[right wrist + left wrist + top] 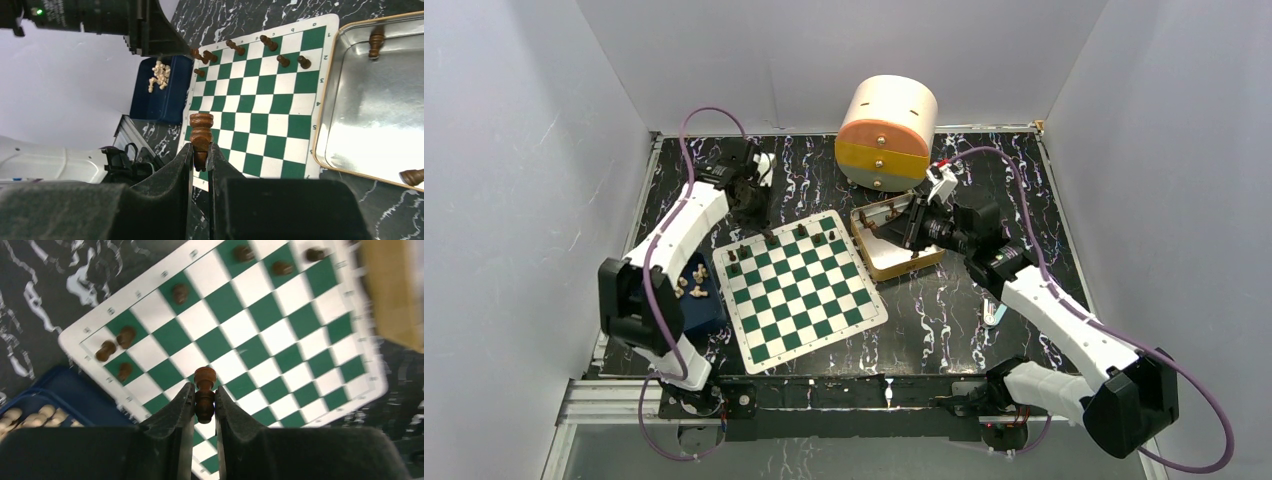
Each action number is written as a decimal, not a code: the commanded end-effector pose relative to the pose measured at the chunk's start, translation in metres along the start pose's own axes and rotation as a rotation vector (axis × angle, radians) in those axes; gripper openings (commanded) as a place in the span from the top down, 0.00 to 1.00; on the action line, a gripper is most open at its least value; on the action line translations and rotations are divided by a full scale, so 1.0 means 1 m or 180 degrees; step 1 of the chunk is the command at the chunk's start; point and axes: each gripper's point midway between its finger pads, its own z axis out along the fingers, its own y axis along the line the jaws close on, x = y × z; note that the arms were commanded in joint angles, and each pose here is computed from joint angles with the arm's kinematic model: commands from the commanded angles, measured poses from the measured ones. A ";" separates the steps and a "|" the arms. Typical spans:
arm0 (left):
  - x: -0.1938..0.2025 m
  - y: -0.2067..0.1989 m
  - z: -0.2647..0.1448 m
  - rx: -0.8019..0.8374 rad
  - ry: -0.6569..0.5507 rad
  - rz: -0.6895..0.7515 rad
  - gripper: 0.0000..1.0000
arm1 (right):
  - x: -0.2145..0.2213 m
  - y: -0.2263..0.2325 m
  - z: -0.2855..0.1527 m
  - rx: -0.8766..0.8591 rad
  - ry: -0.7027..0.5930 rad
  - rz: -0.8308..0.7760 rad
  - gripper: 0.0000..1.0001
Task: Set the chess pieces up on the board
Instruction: Place the chess piece on the chessboard.
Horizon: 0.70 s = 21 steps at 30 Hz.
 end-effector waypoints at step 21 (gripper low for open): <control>0.006 0.061 0.058 -0.0814 0.0758 0.0365 0.89 | -0.014 0.006 -0.022 0.0034 -0.0213 -0.0492 0.84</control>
